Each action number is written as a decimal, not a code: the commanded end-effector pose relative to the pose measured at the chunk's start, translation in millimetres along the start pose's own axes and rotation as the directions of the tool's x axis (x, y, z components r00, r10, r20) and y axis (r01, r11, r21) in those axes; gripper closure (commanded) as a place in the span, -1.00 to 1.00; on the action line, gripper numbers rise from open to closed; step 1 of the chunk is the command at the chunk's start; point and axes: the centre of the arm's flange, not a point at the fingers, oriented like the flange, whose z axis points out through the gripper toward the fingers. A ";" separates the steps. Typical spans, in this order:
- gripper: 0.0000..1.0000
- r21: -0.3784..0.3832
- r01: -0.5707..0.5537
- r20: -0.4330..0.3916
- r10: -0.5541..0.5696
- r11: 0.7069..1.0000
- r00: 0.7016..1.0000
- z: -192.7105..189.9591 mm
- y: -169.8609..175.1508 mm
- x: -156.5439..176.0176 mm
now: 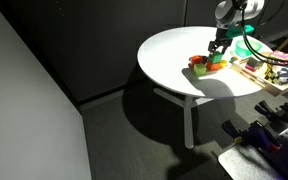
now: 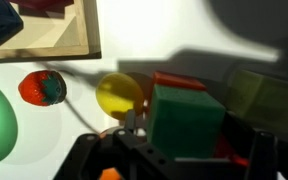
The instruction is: Put the green block inside the wooden crate
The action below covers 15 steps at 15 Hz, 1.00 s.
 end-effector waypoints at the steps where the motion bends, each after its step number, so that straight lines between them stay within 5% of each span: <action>1: -0.13 -0.005 0.018 -0.010 -0.018 1.000 1.000 2.8 5.4 9.0; 4: 0.32 -0.006 0.015 -0.008 -0.015 1.000 1.000 -0.7 3.3 4.6; 15: 0.50 0.009 -0.027 -0.001 0.027 1.000 1.000 -36.5 20.2 -14.0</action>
